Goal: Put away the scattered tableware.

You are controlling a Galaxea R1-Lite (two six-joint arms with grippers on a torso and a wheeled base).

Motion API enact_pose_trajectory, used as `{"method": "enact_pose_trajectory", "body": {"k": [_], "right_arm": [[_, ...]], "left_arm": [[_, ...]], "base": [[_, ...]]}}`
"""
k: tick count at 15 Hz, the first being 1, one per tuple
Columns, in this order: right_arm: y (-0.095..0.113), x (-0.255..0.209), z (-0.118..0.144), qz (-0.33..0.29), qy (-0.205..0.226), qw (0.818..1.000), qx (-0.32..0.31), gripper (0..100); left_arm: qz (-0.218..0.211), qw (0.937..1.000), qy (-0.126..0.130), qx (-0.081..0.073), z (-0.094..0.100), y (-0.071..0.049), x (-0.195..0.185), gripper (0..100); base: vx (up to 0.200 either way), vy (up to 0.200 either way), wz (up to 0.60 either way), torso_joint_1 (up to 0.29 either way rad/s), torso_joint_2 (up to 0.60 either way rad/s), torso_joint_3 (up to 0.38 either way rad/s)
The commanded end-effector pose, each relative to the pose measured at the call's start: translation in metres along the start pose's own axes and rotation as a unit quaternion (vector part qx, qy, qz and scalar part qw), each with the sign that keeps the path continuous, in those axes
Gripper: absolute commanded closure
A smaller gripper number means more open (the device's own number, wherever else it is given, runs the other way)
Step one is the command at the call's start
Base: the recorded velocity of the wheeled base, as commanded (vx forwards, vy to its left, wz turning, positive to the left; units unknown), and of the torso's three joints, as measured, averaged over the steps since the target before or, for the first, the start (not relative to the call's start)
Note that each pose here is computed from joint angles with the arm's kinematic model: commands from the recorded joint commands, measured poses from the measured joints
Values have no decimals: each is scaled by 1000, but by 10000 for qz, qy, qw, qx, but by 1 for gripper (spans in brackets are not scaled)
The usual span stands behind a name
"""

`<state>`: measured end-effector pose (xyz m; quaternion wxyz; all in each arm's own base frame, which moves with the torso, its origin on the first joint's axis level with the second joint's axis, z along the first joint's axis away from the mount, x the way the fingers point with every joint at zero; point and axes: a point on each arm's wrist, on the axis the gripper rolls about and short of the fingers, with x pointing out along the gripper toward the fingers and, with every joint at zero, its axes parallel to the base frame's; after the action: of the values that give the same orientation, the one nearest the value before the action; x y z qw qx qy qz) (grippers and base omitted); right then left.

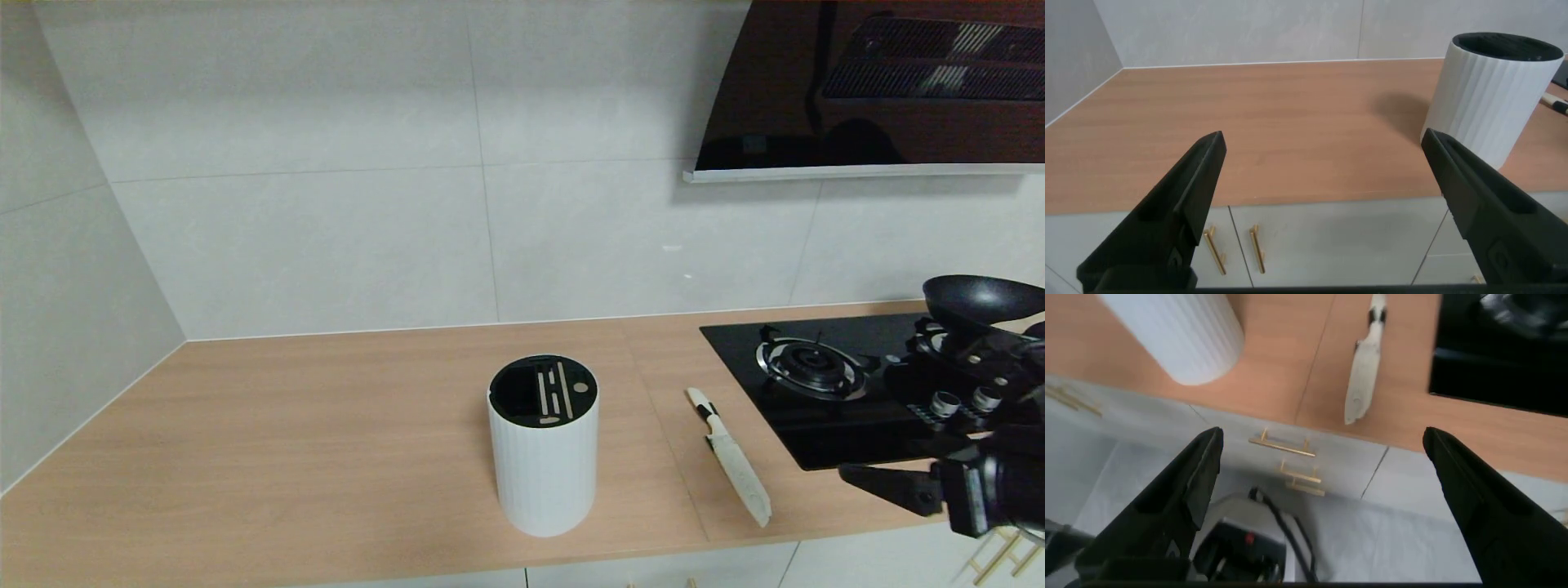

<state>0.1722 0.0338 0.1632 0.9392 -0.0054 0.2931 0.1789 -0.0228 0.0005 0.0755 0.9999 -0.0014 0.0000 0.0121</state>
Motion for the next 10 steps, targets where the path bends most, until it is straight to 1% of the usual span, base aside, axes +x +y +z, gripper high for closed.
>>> {"method": "enact_pose_trajectory", "body": {"k": [1,4,6,10], "right_arm": [[-7,74,9,55,662,9978,8,0],[-10,114,15,32,709,9975,-30,0],[-15,145,12,-210,868,9960,-55,0],[-25,203,6,-321,914,9953,-40,0]], "left_arm": [[1,10000,0,-2,0,0,0,0],[1,10000,0,-2,0,0,0,0],[1,10000,0,-2,0,0,0,0],[1,10000,0,-2,0,0,0,0]], "base": [[0,0,0,0,0,0],[0,0,0,0,0,0],[0,0,0,0,0,0],[0,0,0,0,0,0]]}}
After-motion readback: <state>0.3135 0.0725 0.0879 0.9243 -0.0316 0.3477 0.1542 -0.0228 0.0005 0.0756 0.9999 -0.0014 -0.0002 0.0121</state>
